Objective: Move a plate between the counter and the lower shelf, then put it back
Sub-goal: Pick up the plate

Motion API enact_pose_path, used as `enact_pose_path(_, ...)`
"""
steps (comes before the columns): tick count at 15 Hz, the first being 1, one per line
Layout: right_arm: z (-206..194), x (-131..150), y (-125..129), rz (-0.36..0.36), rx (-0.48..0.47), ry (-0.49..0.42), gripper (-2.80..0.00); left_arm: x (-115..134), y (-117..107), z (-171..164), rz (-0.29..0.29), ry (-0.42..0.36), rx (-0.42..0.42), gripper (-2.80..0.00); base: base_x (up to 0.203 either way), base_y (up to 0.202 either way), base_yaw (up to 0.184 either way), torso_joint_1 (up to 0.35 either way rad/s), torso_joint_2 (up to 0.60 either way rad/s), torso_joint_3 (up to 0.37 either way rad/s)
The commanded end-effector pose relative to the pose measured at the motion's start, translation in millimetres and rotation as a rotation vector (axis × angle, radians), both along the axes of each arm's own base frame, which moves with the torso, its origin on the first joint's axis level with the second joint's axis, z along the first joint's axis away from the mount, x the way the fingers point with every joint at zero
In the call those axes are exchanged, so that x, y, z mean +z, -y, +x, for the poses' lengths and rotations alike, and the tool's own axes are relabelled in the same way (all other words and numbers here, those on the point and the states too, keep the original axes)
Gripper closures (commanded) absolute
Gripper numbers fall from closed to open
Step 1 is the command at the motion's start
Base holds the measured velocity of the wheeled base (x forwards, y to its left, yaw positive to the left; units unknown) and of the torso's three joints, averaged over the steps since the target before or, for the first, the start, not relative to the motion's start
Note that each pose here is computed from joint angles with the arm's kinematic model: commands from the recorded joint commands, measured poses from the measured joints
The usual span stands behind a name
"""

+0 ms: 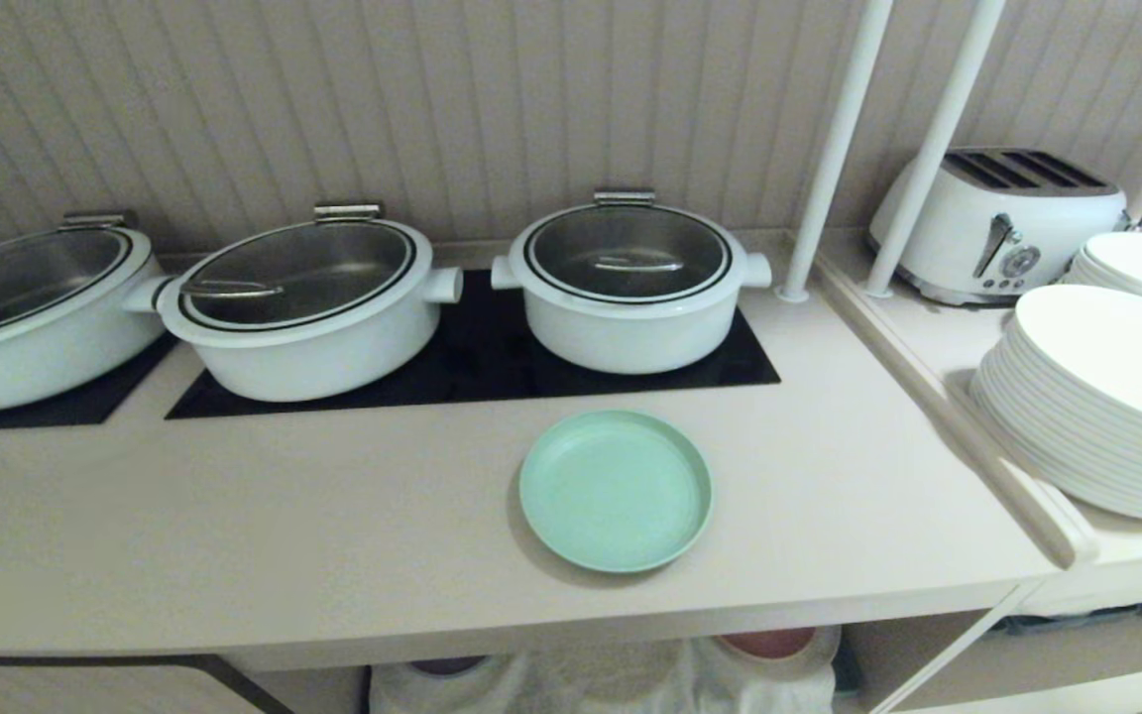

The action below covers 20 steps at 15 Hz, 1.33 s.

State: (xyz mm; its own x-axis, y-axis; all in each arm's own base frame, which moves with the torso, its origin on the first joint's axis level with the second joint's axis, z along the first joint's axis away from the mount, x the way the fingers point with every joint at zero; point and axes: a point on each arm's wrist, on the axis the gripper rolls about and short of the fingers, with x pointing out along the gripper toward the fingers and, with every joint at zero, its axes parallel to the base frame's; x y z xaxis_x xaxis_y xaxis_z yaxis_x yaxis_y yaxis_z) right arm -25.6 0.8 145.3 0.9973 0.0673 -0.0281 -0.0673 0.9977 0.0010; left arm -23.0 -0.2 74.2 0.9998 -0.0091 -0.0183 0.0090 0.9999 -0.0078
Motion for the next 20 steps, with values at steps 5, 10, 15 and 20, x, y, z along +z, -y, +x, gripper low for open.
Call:
enact_pose_path(5, 72, 63, -2, -0.002, 0.019, -0.189, 0.00, 0, 0, 0, -0.001, 0.000, 0.000, 0.00, 0.000, 0.000, 0.000, 0.000, 0.00, 0.000)
enact_pose_path(10, 119, 88, -15, -0.017, 0.146, -0.277, 0.00, 0, 0, 0, -0.002, 0.000, 0.000, 0.00, 0.000, 0.000, 0.000, 0.000, 0.00, 0.000)
enact_pose_path(15, 176, 101, -30, -0.037, 0.193, -0.418, 0.00, 0, 0, 0, 0.000, 0.000, 0.000, 0.00, 0.000, 0.000, 0.000, 0.000, 0.00, 0.000)
enact_pose_path(20, 229, 98, -56, -0.102, 0.265, -0.624, 0.00, 0, 0, 0, 0.000, 0.000, 0.000, 0.00, 0.000, 0.000, 0.000, 0.000, 0.00, 0.000)
